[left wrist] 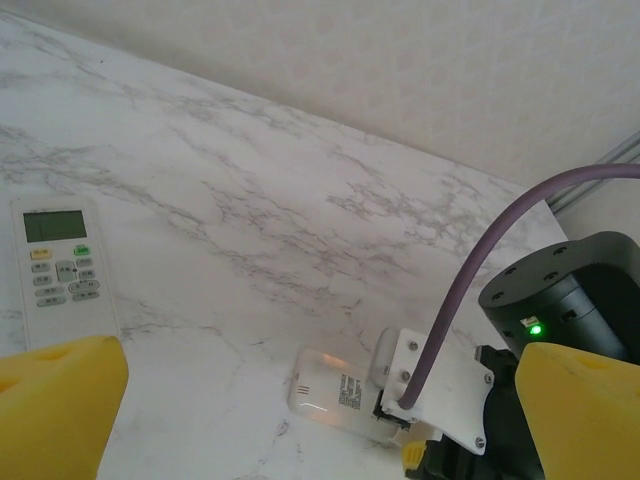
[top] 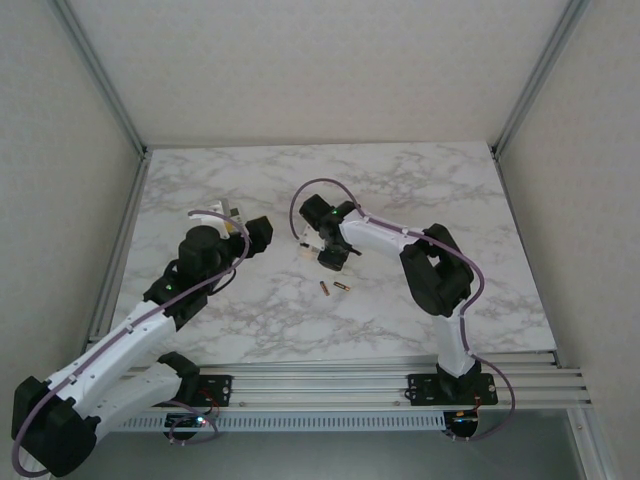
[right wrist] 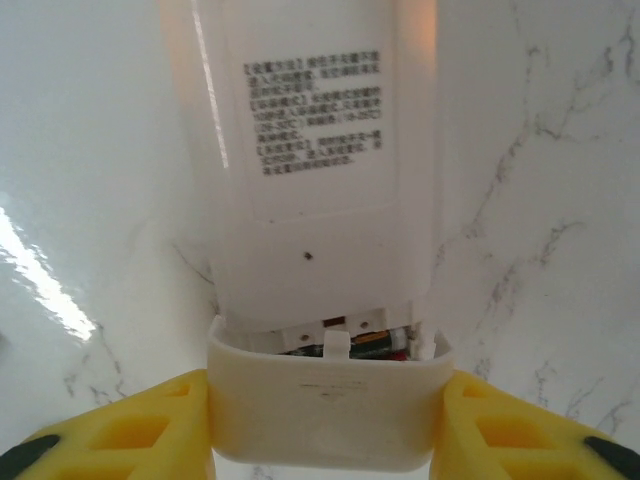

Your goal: Load the batteries into the remote control

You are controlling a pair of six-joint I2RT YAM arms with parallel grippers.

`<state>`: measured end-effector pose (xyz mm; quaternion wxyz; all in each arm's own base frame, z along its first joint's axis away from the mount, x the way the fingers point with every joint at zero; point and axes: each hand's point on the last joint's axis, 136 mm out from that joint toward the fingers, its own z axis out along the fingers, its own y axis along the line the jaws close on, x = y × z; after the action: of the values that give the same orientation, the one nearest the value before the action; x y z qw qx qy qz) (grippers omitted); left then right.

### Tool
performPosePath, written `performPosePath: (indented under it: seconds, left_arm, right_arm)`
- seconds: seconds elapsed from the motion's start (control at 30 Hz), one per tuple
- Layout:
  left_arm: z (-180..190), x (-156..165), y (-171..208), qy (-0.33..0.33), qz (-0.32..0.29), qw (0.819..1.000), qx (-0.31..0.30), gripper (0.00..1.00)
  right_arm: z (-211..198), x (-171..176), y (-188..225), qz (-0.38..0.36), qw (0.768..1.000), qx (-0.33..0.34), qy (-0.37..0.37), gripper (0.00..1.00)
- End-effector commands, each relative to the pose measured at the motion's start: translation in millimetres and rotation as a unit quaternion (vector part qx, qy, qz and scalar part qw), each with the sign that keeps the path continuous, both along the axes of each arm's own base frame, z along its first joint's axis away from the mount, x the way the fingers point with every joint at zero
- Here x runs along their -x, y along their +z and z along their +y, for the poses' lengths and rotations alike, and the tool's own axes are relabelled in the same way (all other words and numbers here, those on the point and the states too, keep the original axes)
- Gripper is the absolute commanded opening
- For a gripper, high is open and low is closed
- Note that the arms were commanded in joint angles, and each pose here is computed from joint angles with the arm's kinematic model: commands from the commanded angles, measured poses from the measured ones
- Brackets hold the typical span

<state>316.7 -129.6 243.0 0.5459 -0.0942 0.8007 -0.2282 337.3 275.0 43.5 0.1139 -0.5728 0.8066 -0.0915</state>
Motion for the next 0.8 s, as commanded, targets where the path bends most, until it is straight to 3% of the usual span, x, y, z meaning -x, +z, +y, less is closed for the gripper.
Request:
performPosePath:
  seconds: [0.0, 0.63, 0.77]
  left_arm:
    - [5.8, -4.1, -1.4, 0.013, -0.01, 1.0, -0.008, 1.0]
    - [7.0, -7.5, -9.5, 0.02, -0.003, 1.0, -0.005, 1.0]
    - [8.2, -7.5, -8.5, 0.022, -0.005, 1.0, -0.006, 1.0]
  right_arm:
    - [-9.4, -8.5, 1.7, -0.01, 1.0, 0.015, 0.0, 0.46]
    - [-0.1, -3.2, -5.1, 0.012, 1.0, -0.008, -0.004, 0.64]
    - [-3.0, -13.3, 4.9, 0.006, 0.999, -0.024, -0.036, 0.75]
